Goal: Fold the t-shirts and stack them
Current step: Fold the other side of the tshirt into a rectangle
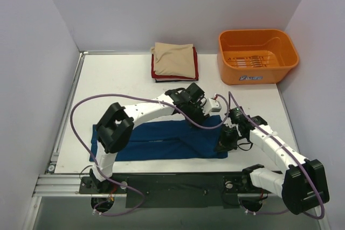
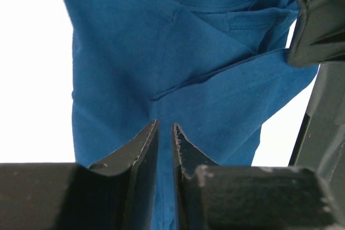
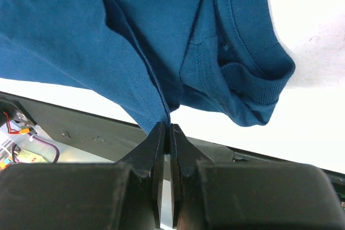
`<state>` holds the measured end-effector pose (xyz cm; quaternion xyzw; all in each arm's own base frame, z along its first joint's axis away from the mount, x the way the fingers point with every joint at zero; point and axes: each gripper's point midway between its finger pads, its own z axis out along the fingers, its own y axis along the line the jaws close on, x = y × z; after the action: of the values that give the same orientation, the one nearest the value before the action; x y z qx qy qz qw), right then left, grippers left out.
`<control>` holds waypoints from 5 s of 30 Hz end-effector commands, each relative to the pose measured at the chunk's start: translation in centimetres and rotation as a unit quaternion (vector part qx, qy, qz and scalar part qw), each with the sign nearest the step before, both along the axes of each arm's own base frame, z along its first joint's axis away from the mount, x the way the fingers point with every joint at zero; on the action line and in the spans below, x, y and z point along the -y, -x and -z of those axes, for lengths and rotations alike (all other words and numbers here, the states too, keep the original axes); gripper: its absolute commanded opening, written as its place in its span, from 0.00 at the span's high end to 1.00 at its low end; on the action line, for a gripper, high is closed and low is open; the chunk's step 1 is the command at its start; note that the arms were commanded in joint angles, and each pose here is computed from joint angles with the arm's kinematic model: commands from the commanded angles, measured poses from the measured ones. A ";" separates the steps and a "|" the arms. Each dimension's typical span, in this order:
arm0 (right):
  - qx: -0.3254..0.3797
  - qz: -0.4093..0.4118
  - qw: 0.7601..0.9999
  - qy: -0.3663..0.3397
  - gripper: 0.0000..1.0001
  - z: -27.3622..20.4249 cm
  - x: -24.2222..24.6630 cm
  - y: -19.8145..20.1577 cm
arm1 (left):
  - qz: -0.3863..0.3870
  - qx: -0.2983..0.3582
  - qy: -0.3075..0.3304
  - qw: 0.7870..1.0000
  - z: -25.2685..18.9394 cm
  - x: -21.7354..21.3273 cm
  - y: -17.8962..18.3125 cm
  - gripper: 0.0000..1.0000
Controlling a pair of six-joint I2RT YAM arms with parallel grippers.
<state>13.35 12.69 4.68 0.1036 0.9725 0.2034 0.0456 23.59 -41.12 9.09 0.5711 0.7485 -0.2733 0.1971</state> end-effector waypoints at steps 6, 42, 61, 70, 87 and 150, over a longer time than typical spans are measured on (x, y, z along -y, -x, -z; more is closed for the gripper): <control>-0.044 0.006 0.999 0.013 1.00 1.6 0.8 2.0 | 0.006 0.007 -0.030 1.000 3.2 2.5 -0.5 0.58; -0.032 0.021 0.999 -0.012 1.00 1.6 0.6 1.8 | 0.031 -0.017 -0.014 0.999 2.1 2.6 1.8 0.71; -0.035 0.029 0.999 -0.018 1.00 1.8 0.7 2.1 | 0.038 -0.030 -0.034 0.998 3.7 1.9 2.0 0.59; -0.037 0.028 0.999 -0.018 1.00 1.9 0.7 2.2 | 0.032 -0.009 -0.058 0.998 5.4 1.6 1.6 0.59; -0.013 0.024 0.999 -0.024 1.00 0.2 0.4 0.9 | 0.003 -0.023 -0.010 1.000 0.7 1.1 0.6 1.00; -0.066 0.074 0.995 -0.028 1.00 3.2 0.4 2.7 | 0.045 -0.018 0.007 0.999 0.6 1.9 2.0 1.00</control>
<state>10.67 12.28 0.73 0.1871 0.9584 0.2152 -0.0086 20.83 -42.78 3.46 0.6147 0.7259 -0.2753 0.1389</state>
